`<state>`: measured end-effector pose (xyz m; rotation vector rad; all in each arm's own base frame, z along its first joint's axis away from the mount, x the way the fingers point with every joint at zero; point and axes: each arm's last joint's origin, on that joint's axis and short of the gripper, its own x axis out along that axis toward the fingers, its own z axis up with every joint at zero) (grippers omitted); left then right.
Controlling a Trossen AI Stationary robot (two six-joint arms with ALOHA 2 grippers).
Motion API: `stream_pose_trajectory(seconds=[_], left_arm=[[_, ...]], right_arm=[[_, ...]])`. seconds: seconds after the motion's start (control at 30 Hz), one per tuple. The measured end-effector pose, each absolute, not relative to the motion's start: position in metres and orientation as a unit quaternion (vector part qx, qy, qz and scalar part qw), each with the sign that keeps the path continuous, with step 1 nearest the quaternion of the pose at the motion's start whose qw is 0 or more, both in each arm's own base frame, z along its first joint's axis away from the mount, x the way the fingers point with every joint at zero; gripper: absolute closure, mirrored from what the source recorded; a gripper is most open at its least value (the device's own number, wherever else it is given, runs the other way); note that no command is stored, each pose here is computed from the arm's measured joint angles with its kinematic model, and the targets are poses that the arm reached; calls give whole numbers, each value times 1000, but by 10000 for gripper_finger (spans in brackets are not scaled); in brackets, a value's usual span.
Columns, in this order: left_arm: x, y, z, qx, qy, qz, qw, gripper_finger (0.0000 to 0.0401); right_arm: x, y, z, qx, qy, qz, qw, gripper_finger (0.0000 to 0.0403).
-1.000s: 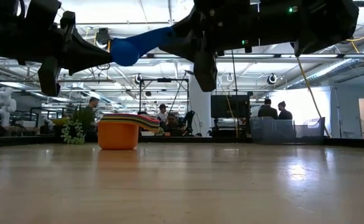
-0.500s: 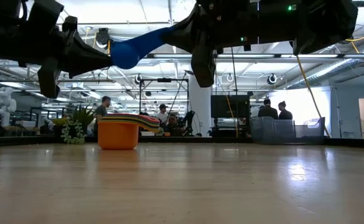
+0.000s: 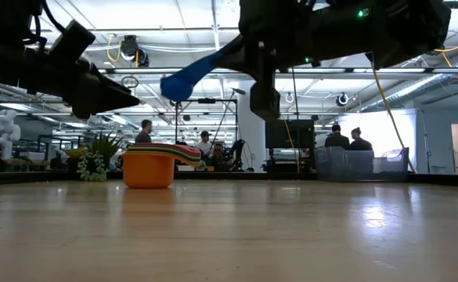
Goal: Nest measuring cups in basket
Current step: Stack the blue measuring cup on top of the light red measuring cup
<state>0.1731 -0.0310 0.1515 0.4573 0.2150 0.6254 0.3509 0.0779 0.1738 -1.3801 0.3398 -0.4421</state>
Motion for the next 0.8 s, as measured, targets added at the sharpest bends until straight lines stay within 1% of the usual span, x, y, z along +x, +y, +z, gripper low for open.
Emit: stream_pose_trajectory(seconds=[0.1,0.2,0.4,0.57,0.8], left_arm=[[173,-31,152,185,91,303,930,122],[173,-32,152,161,83,299,937,133],[173,-32,152,131,73,301,942,173],[174,-33,151,114,69,279,951,211],[173,-33,142,113,103,277,949,251]], right_arm=[[353,75,167,-639,161,-169,733,402],[355,71,161,-646,168,-168,725,402],[367,64,154,-650,155,-151,728,402],[388,61,141,-674,175,-146,703,403],[409,66,130,-707,197,-154,662,403]])
